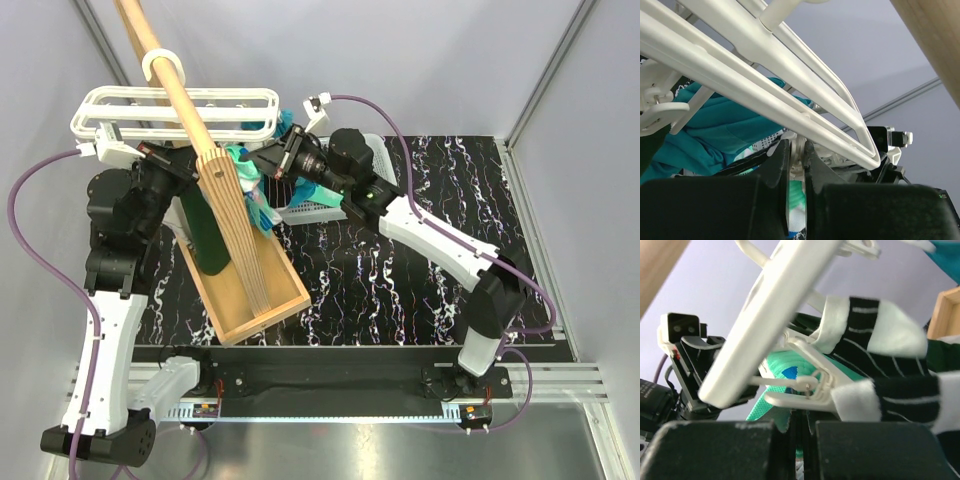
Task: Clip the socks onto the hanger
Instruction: Clamp the sock onto the hanger.
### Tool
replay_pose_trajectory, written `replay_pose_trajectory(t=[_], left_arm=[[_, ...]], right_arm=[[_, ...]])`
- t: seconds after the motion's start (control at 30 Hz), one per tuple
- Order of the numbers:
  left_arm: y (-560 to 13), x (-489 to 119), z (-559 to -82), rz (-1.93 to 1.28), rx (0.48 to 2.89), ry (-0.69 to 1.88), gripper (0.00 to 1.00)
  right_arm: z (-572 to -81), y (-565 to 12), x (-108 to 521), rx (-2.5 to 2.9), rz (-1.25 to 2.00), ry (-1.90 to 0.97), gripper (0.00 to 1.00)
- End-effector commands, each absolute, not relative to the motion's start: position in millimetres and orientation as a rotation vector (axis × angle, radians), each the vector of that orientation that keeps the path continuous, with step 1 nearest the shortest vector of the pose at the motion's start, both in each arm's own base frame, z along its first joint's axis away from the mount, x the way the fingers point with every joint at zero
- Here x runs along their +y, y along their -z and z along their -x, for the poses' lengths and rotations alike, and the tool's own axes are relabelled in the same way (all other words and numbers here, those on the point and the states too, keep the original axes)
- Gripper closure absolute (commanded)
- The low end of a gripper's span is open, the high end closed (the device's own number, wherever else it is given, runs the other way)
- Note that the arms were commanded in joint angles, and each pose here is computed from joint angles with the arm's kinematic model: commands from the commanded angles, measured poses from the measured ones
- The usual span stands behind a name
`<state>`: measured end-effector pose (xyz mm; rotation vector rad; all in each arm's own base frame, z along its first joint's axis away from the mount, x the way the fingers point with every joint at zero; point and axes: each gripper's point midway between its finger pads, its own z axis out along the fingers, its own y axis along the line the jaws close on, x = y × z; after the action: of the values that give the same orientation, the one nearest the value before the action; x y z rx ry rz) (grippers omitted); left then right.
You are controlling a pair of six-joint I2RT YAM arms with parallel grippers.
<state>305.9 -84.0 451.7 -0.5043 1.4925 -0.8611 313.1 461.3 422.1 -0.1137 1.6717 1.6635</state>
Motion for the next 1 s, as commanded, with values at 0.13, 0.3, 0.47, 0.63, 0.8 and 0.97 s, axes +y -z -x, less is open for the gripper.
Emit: replay_pose_trajectory(t=[0.13,0.3,0.47,0.63,0.8,0.97], left_arm=[[-451.9,-84.3,-302.6,0.509,1.492,0.865,1.00],[-456.7,-80.2,-298.2,0.513,1.465,0.853,1.00],[-464.9,-74.6,-285.0,0.511,1.411,0.847,1.00],[-470.5,-72.8,-280.0,0.511,1.382,0.853,1.00],[-466.2,-79.3,-286.9,0.507,1.411,0.882,1.00],[-457.3,-84.1,-293.8,0.507,1.447,0.894,1.00]], right_arm=[[-301.9,-465.1,466.9,1.568,0.148,-1.738,1.00],[-303.0,-451.2,470.0,1.610,0.142,-1.717,1.00],[-305.4,-438.2,469.0,1.655,0.128,-1.684,1.00],[-304.0,-433.6,465.8,1.665,0.126,-1.664,1.00],[-295.1,-442.9,468.7,1.648,0.160,-1.716,1.00],[-287.3,-451.1,471.1,1.624,0.165,-1.769,1.00]])
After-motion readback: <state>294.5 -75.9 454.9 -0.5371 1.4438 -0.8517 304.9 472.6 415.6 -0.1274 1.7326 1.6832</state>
